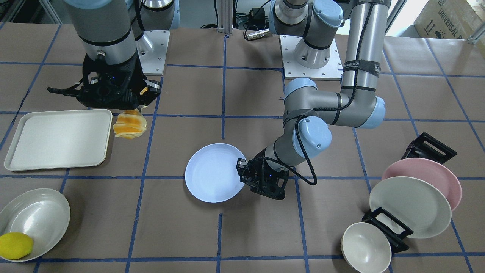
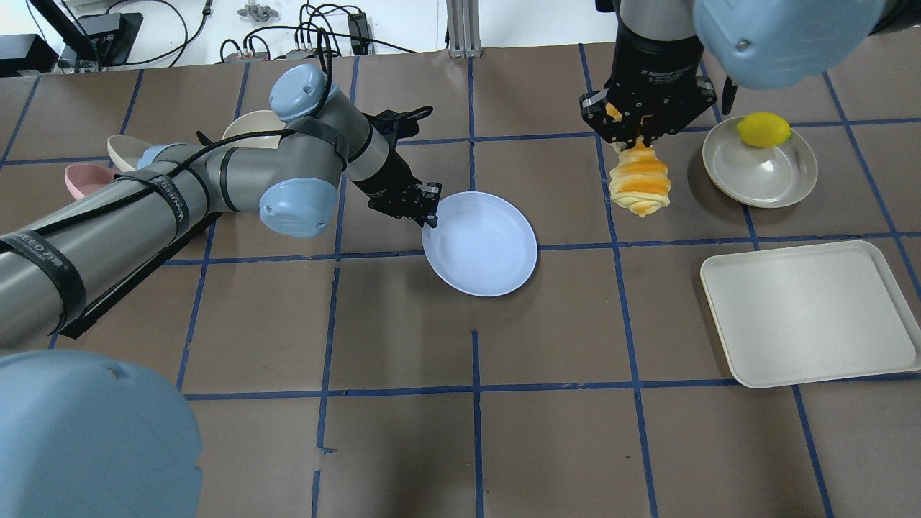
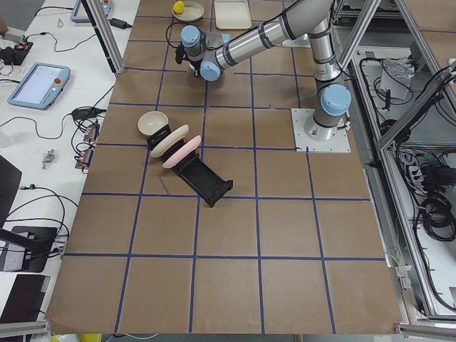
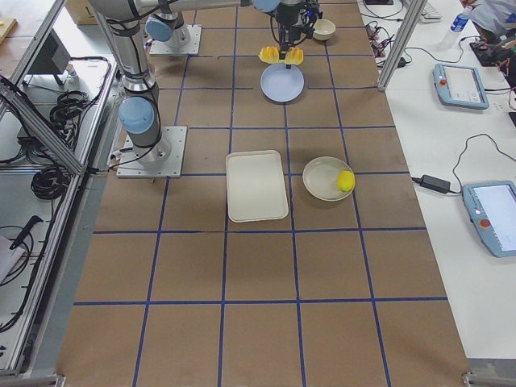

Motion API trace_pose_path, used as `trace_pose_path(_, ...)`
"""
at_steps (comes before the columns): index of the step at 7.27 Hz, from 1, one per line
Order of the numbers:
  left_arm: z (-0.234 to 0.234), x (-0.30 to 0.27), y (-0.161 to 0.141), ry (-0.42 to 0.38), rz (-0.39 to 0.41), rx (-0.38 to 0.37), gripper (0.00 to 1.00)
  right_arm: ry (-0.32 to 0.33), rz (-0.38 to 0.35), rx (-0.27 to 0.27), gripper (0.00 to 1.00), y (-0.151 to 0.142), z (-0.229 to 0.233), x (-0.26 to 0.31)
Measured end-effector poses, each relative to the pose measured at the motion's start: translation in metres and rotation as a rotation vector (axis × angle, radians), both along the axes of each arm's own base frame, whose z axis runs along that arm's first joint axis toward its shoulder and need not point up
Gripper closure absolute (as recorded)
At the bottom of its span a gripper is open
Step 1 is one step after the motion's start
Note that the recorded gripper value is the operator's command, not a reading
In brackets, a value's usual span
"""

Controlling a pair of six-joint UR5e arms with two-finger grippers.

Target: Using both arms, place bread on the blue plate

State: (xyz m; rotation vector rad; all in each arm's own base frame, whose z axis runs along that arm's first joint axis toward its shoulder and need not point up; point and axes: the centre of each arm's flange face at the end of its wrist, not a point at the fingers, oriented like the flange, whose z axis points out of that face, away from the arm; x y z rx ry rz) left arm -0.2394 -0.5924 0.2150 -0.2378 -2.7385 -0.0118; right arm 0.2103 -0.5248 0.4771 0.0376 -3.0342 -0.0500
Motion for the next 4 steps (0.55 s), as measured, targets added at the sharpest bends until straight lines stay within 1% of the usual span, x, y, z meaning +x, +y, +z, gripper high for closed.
trace_pose_path(1, 0.008, 0.003, -0.002, -0.002, 0.008, -0.014, 0.0, 0.0, 0.014, -0.003, 0.96, -0.003, -0.01, 0.016)
trace_pose_path(2, 0.026, 0.011, -0.002, -0.018, 0.021, -0.033, 0.0, 0.0, 0.024, -0.008, 0.96, -0.005, -0.017, 0.028)
trace_pose_path(3, 0.052, 0.027, 0.001, -0.063, 0.038, -0.042, 0.0, 0.0, 0.024, -0.009, 0.96, -0.006, -0.021, 0.034)
trace_pose_path(4, 0.083, 0.041, 0.011, -0.138, 0.047, -0.04, 0.0, 0.001, 0.023, -0.007, 0.96, -0.007, -0.024, 0.036)
